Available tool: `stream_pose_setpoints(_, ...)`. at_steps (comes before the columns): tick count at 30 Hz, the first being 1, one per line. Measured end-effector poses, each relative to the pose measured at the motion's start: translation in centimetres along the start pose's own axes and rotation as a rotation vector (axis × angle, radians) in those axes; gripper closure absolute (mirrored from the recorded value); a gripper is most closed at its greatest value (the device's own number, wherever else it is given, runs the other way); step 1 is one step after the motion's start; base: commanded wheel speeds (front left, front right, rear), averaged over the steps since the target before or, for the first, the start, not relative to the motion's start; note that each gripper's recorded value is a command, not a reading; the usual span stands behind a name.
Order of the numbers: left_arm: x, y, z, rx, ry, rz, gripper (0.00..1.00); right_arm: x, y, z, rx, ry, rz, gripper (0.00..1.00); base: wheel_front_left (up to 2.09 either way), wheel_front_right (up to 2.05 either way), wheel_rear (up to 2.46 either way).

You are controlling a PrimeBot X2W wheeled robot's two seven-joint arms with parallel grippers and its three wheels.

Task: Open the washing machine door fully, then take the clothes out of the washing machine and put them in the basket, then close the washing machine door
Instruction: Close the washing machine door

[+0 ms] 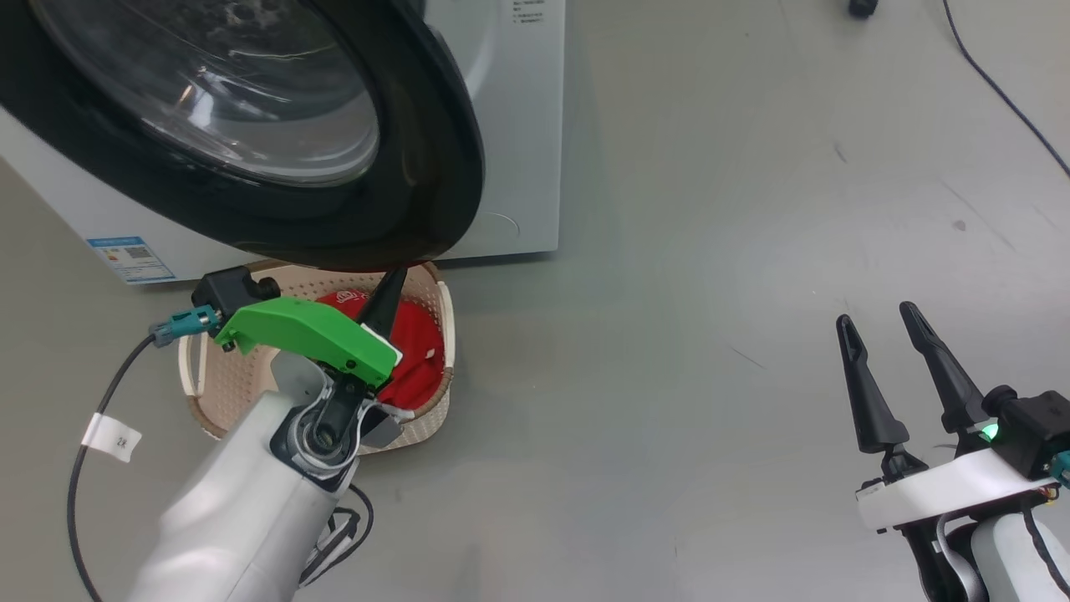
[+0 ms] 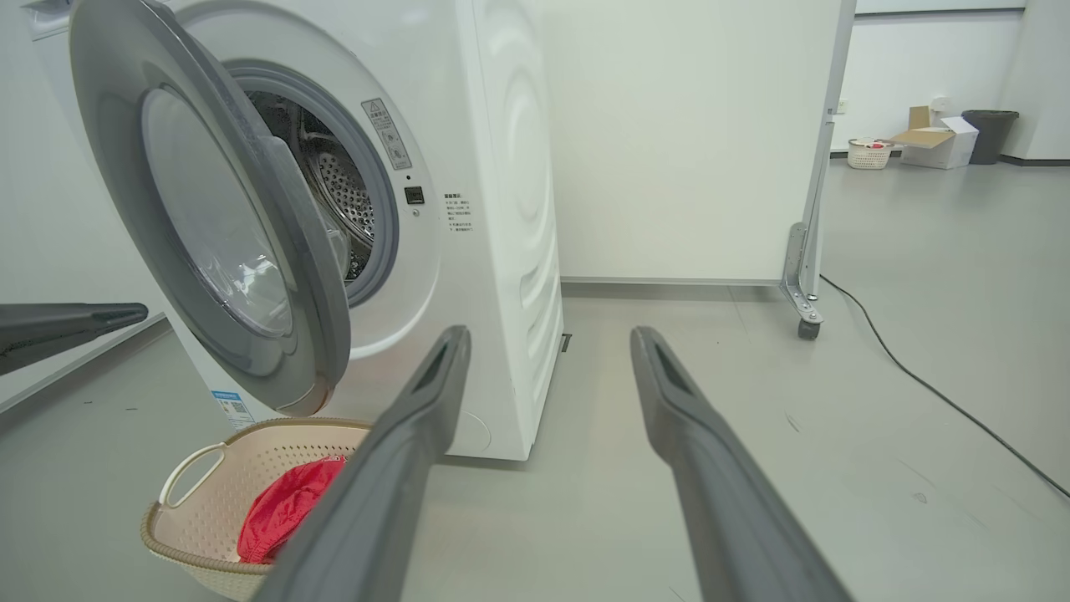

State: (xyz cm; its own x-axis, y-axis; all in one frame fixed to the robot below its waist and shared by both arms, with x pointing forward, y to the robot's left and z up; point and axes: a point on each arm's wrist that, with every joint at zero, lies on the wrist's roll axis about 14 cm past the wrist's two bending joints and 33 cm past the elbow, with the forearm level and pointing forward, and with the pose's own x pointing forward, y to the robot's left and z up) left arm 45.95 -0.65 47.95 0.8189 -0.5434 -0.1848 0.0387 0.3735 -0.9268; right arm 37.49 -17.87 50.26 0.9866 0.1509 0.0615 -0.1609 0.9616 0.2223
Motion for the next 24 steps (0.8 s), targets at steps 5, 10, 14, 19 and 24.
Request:
stream_pose_setpoints(5, -2.3, 1.1, 1.5, 0.164, -0.053, 0.017, 1.0, 0.5, 1.4, -0.2, 0.006, 0.003, 0.044, 0.0, 0.0, 0.0, 0.0)
stream_pose_setpoints(10, -4.8, 1.4, 2.9, 0.266, -0.132, 0.017, 1.0, 1.1, 3.2, -0.2, 0.012, -0.001, 0.101, 0.0, 0.0, 0.0, 0.0)
stream_pose_setpoints(14, -7.0, 2.0, 4.3, 0.316, -0.217, 0.028, 1.0, 1.6, 4.6, 0.0, 0.01, -0.01, 0.144, 0.0, 0.0, 0.0, 0.0)
stream_pose_setpoints(19, -9.8, 2.8, 6.1, 0.44, -0.277, 0.049, 1.0, 1.6, 6.4, 0.0, 0.014, -0.012, 0.194, 0.0, 0.0, 0.0, 0.0)
stream_pose_setpoints(24, -11.2, 3.2, 6.2, 0.504, -0.296, 0.069, 1.0, 1.6, 7.2, 0.4, 0.004, -0.024, 0.217, 0.0, 0.0, 0.0, 0.0)
